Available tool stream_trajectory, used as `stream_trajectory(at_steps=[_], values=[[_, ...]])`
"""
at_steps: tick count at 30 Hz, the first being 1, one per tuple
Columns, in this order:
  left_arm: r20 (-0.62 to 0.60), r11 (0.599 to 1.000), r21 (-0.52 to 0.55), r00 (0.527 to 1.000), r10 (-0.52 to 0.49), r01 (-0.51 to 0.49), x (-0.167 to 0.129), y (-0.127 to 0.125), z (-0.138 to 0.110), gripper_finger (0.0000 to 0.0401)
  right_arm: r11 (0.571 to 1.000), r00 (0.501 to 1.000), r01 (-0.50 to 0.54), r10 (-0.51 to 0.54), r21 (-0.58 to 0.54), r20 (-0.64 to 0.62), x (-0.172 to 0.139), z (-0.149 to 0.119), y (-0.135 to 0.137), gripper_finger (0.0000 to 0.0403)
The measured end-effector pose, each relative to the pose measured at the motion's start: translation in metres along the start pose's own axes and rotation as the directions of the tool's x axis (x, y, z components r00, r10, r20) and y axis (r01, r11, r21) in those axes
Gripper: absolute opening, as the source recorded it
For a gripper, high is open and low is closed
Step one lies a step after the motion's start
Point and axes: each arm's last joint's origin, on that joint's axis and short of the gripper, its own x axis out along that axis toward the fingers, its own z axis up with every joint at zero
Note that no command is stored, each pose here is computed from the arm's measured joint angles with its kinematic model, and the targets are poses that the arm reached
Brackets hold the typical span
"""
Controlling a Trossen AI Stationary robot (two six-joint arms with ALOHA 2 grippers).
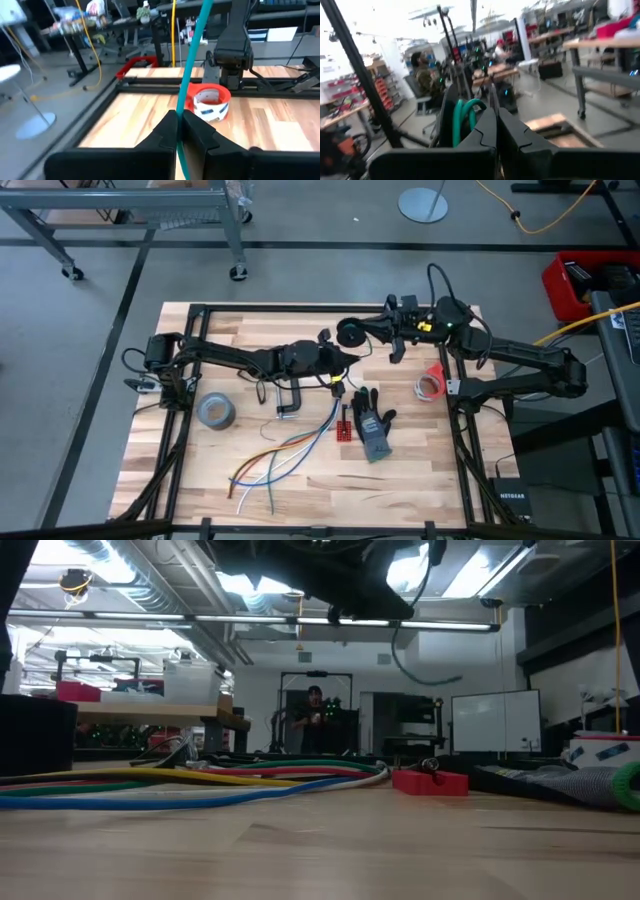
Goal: Coil cords
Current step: Coil the green wire on the spool
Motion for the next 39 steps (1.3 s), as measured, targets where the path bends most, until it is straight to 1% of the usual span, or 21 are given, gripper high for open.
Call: stream_trajectory(at_steps=[2, 6, 9, 12, 17, 20, 23, 26, 29, 35, 39], values=[[-0.034, 1.000, -0.029, 0.999, 0.000, -0.001, -0.001, 0.000, -0.002, 0.0008, 1.000, 0.999, -0.003, 0.003, 0.013, -0.045, -0.001, -0.004, 0.000, 0.0001], [-0.123, 0.997, -0.075, 0.992, -0.004, -0.005, -0.006, 0.001, -0.006, 0.0004, 0.999, 0.991, 0.026, -0.023, 0.024, -0.134, -0.007, -0.010, 0.000, 0.0001], [-0.179, 0.996, -0.092, 0.984, -0.008, -0.009, -0.010, 0.002, -0.008, 0.0003, 0.999, 0.981, 0.040, -0.038, 0.002, -0.191, -0.011, -0.014, -0.001, 0.0001], [-0.246, 0.996, -0.094, 0.969, -0.011, -0.012, -0.012, 0.002, -0.014, 0.0003, 0.998, 0.969, 0.056, -0.051, 0.011, -0.243, -0.013, -0.019, -0.002, 0.0001], [-0.372, 0.996, -0.084, 0.928, -0.015, -0.017, -0.017, 0.002, -0.026, 0.0002, 0.996, 0.939, 0.087, -0.073, 0.026, -0.337, -0.016, -0.028, -0.004, 0.0001], [-0.452, 0.998, -0.067, 0.892, -0.011, -0.022, -0.020, 0.002, -0.034, 0.0001, 0.994, 0.910, 0.108, -0.086, 0.031, -0.405, -0.018, -0.035, -0.005, 0.0001], [-0.499, 0.998, -0.057, 0.867, 0.002, -0.036, -0.023, 0.003, -0.039, 0.0001, 0.991, 0.882, 0.130, -0.096, 0.042, -0.461, -0.021, -0.040, -0.006, 0.0001], [-0.525, 0.996, -0.073, 0.851, 0.010, -0.057, -0.024, 0.006, -0.041, 0.0001, 0.987, 0.850, 0.153, -0.104, 0.052, -0.517, -0.024, -0.046, -0.007, 0.0001], [-0.525, 0.992, -0.095, 0.851, 0.019, -0.081, -0.023, 0.010, -0.042, 0.0001, 0.982, 0.818, 0.183, -0.122, 0.053, -0.562, -0.027, -0.051, -0.008, 0.0001], [-0.526, 0.980, -0.146, 0.850, 0.037, -0.134, -0.021, 0.019, -0.043, 0.0000, 0.958, 0.740, 0.285, -0.215, 0.007, -0.638, -0.034, -0.059, -0.011, 0.0001], [-0.514, 0.976, -0.164, 0.857, 0.041, -0.145, -0.019, 0.024, -0.042, 0.0000, 0.934, 0.689, 0.354, -0.293, -0.045, -0.663, -0.037, -0.064, -0.014, 0.0001]])
